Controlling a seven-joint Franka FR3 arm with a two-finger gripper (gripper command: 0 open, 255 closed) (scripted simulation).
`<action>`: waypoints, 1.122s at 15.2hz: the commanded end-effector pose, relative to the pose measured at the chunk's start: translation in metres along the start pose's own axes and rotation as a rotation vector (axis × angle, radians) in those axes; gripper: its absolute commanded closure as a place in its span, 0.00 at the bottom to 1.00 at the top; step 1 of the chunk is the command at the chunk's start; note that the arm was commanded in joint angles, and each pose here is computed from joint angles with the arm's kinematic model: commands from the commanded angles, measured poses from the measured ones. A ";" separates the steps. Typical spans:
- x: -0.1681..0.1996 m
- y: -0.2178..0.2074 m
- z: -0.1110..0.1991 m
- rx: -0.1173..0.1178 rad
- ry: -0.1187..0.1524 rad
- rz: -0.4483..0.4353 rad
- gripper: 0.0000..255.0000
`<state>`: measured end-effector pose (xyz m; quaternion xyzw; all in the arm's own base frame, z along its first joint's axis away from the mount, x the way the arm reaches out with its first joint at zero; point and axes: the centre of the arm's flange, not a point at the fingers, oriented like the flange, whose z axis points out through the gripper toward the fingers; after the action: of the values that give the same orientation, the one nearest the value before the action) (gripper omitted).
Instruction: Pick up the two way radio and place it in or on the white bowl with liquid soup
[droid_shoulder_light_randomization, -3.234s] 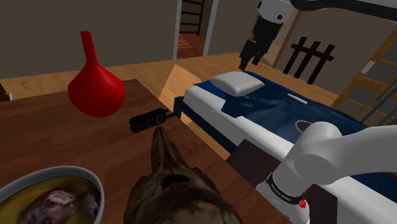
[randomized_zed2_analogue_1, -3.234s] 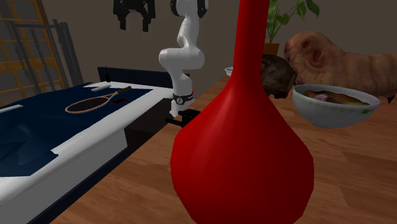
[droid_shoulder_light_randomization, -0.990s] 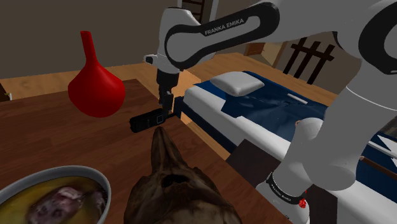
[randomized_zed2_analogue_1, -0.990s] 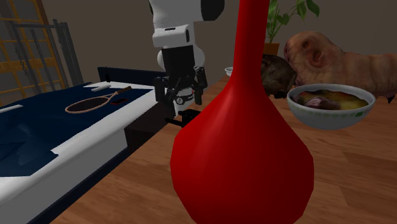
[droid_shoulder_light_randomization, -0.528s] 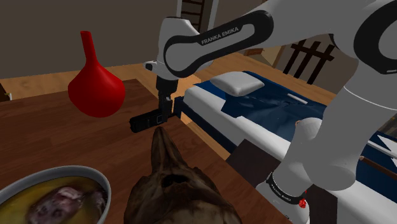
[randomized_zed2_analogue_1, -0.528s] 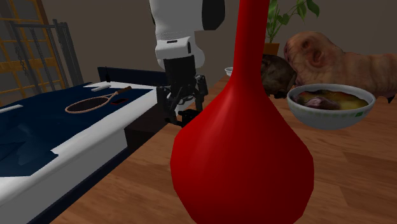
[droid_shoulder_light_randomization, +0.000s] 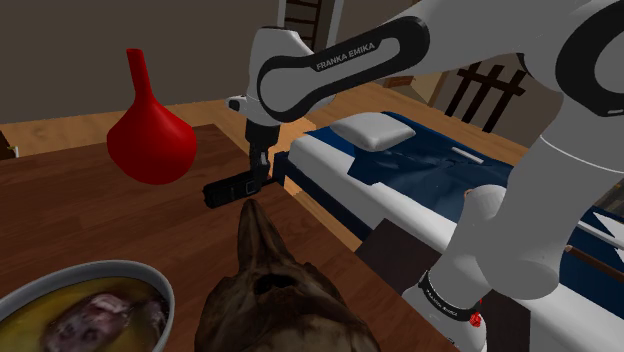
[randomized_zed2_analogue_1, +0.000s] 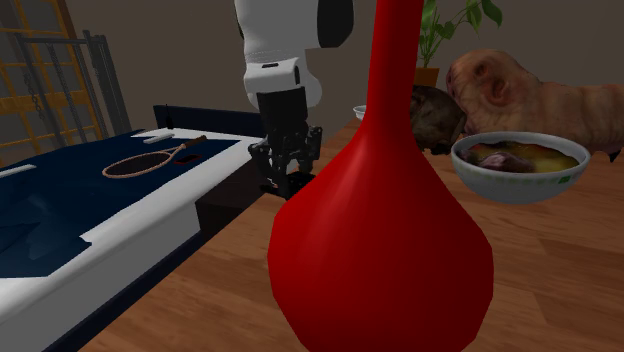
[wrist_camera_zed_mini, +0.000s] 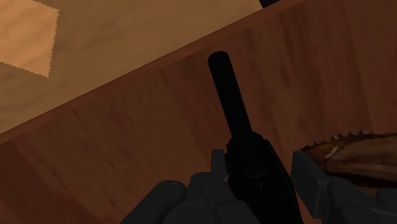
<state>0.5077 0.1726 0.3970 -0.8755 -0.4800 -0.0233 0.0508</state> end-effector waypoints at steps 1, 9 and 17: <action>0.000 0.000 0.000 0.000 0.000 0.000 1.00; 0.001 -0.001 -0.016 0.000 0.000 0.000 1.00; 0.005 -0.004 -0.057 0.000 0.000 0.000 1.00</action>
<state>0.5080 0.1714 0.4488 -0.8754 -0.4801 -0.0231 0.0509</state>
